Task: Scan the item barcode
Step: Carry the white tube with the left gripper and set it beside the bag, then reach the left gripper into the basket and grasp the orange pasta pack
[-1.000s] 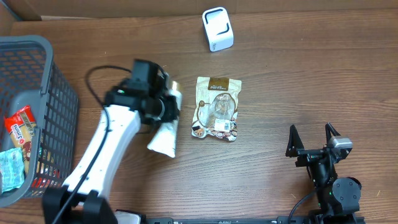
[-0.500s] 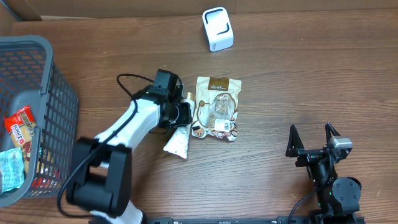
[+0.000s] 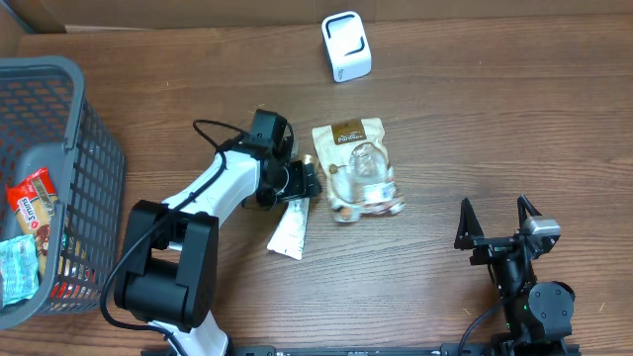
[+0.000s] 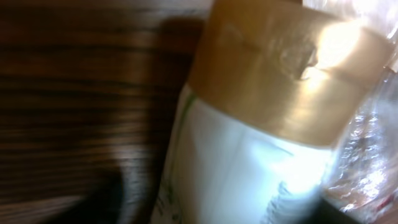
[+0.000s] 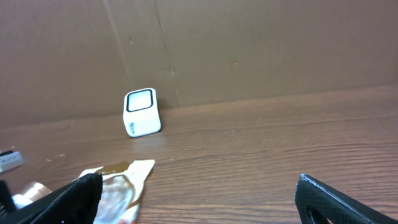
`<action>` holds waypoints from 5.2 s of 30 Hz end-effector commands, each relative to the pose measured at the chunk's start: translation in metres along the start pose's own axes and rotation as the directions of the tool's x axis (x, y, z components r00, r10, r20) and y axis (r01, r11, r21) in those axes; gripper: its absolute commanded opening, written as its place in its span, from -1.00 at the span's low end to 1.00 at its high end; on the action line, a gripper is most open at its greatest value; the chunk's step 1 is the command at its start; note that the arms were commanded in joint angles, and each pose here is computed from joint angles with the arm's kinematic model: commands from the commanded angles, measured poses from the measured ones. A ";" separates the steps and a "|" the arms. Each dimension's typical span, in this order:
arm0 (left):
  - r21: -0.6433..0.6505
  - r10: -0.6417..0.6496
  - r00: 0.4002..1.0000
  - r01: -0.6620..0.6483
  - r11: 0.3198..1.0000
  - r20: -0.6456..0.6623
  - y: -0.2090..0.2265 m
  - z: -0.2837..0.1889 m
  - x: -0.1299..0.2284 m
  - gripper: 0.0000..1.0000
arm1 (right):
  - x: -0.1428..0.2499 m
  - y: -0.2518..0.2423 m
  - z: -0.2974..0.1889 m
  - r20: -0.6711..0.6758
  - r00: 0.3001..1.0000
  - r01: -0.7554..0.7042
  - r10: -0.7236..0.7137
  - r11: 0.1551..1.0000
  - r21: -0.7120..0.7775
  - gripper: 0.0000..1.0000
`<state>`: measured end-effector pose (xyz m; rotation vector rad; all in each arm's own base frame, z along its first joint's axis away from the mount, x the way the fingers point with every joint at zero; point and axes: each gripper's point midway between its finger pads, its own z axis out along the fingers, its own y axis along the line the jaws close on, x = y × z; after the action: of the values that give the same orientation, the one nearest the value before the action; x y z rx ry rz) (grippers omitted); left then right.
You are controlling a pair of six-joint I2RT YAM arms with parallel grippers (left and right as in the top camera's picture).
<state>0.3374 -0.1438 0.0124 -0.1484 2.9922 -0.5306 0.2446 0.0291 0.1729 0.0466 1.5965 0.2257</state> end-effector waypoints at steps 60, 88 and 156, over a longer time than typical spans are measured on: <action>-0.194 -0.637 0.661 0.739 0.645 0.397 0.349 -0.331 0.019 0.83 | 0.003 0.001 0.000 -0.001 1.000 0.001 -0.001 1.000 -0.009 1.00; -0.481 -0.695 0.604 0.777 0.406 0.390 0.427 -0.222 0.088 1.00 | 0.003 0.001 0.000 -0.001 1.000 0.001 -0.001 1.000 -0.009 1.00; -0.322 -0.365 0.718 0.626 0.710 0.592 0.352 -0.362 -0.063 -0.92 | 0.003 0.001 0.000 -0.001 1.000 0.001 -0.001 1.000 -0.009 1.00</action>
<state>0.3083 0.3218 0.1304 -1.1661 2.7022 0.2371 0.2446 0.0292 0.1731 0.0460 1.5958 0.2258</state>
